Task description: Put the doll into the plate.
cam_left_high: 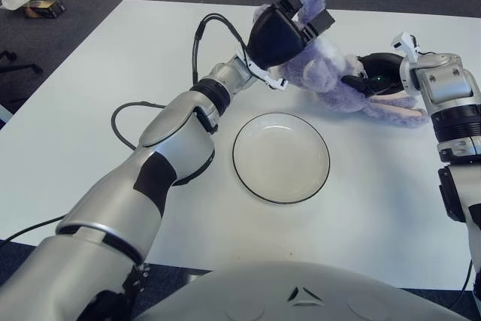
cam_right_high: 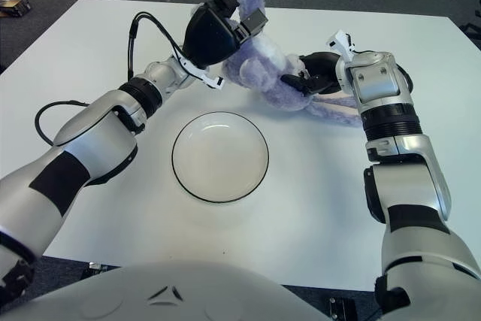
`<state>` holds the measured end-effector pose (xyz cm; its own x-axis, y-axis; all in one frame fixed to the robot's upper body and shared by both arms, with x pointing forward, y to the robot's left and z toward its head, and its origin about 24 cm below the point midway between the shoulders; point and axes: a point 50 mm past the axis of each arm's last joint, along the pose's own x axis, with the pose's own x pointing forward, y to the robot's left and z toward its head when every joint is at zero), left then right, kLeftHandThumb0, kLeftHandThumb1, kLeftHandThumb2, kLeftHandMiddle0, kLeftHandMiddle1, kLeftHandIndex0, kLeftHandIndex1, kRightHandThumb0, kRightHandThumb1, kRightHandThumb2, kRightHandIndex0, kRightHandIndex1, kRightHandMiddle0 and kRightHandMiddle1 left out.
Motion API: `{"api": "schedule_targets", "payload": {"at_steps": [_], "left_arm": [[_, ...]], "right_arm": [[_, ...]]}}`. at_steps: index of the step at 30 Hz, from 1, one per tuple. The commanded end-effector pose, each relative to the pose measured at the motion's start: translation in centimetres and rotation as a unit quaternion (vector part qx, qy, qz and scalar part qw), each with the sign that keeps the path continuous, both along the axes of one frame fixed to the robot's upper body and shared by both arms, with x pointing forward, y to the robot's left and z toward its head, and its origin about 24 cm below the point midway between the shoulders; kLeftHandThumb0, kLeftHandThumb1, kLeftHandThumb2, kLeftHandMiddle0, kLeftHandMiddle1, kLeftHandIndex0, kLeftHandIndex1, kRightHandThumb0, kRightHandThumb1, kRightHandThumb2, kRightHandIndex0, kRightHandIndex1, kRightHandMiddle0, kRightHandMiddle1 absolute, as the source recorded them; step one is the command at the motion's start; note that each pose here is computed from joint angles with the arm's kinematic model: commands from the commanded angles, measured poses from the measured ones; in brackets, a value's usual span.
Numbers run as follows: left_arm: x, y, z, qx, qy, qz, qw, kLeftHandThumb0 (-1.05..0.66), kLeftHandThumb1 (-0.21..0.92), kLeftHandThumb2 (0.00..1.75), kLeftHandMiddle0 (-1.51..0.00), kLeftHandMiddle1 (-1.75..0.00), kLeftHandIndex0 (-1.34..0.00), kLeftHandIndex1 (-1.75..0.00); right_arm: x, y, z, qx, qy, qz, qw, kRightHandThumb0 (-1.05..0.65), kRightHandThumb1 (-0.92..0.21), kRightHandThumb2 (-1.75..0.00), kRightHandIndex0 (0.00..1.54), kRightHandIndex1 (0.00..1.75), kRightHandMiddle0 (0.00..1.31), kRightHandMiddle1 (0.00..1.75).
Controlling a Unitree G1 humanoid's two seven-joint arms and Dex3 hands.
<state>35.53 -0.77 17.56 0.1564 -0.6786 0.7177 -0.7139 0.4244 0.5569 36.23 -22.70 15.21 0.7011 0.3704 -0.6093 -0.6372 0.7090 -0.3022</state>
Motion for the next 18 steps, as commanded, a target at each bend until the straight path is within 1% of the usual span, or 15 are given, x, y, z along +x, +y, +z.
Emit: {"api": "schedule_targets", "payload": {"at_steps": [1,2,3,4,5,6,8,9,11,13,15,18], "left_arm": [[-0.1,-0.8,1.9,-0.013,-0.026,-0.011,1.000,-0.50,0.27,1.38,-1.37,-1.75,-0.65,-1.75],[0.0,-0.8,1.9,-0.012,-0.026,-0.011,1.000,-0.50,0.27,1.38,-1.37,-1.75,-0.65,-1.75],[0.0,-0.8,1.9,-0.012,-0.026,-0.011,1.000,-0.50,0.27,1.38,-1.37,-1.75,-0.65,-1.75],[0.0,-0.8,1.9,-0.013,-0.026,-0.010,1.000,-0.50,0.27,1.38,-1.37,-1.75,-0.65,-1.75],[0.0,-0.8,1.9,-0.013,-0.027,-0.009,1.000,-0.50,0.27,1.38,-1.37,-1.75,-0.66,-1.75],[0.0,-0.8,1.9,-0.013,-0.027,-0.008,1.000,-0.50,0.26,1.38,-1.37,-1.75,-0.66,-1.75],[0.0,-0.8,1.9,-0.014,-0.028,-0.008,0.999,-0.50,0.26,1.38,-1.37,-1.75,-0.66,-1.75],[0.0,-0.8,1.9,-0.014,-0.028,-0.008,0.999,-0.50,0.26,1.38,-1.38,-1.75,-0.66,-1.75],[0.0,-0.8,1.9,-0.014,-0.029,-0.007,0.999,-0.50,0.26,1.38,-1.38,-1.75,-0.66,-1.75],[0.0,-0.7,1.9,-0.012,-0.028,-0.007,0.999,-0.50,0.26,1.39,-1.38,-1.75,-0.66,-1.75],[0.1,-0.7,1.9,-0.010,-0.029,-0.006,1.000,-0.50,0.26,1.39,-1.38,-1.75,-0.66,-1.75],[0.1,-0.6,1.9,-0.009,-0.029,-0.004,1.000,-0.50,0.26,1.39,-1.38,-1.75,-0.66,-1.75]], "right_arm": [[-0.2,0.2,-0.9,-0.009,-0.007,0.002,1.000,0.01,-0.28,-1.24,0.08,1.54,0.21,1.66],[-0.2,0.2,-0.9,-0.008,-0.009,0.003,1.000,0.15,-0.39,-1.15,0.20,1.62,0.27,1.69],[-0.2,0.1,-1.0,-0.007,-0.009,0.003,1.000,0.24,-0.41,-1.14,0.30,1.66,0.37,1.71],[-0.2,0.1,-1.0,-0.004,-0.011,0.003,1.000,0.28,-0.42,-1.15,0.34,1.68,0.40,1.72],[-0.2,0.1,-1.0,-0.002,-0.012,0.003,1.000,0.34,-0.39,-1.19,0.43,1.70,0.50,1.73],[-0.2,0.0,-1.0,-0.007,-0.018,0.002,1.000,0.38,-0.37,-1.23,0.48,1.72,0.57,1.73],[-0.2,0.0,-1.0,-0.015,-0.026,0.000,1.000,0.42,-0.34,-1.27,0.54,1.73,0.63,1.74],[-0.1,-0.1,-0.9,-0.034,-0.041,-0.001,0.999,0.43,-0.34,-1.27,0.55,1.73,0.64,1.74],[0.0,-0.1,-0.8,-0.057,-0.058,-0.002,0.997,0.47,-0.29,-1.34,0.61,1.74,0.70,1.74],[0.5,-0.6,-1.2,-0.078,-0.072,-0.003,0.994,0.49,-0.25,-1.39,0.65,1.74,0.73,1.75],[0.6,-0.8,-1.5,-0.083,-0.078,-0.003,0.993,0.52,-0.19,-1.46,0.70,1.75,0.77,1.75],[0.2,-0.8,-1.4,-0.080,-0.093,-0.010,0.992,0.53,-0.16,-1.51,0.74,1.75,0.83,1.75]]}}
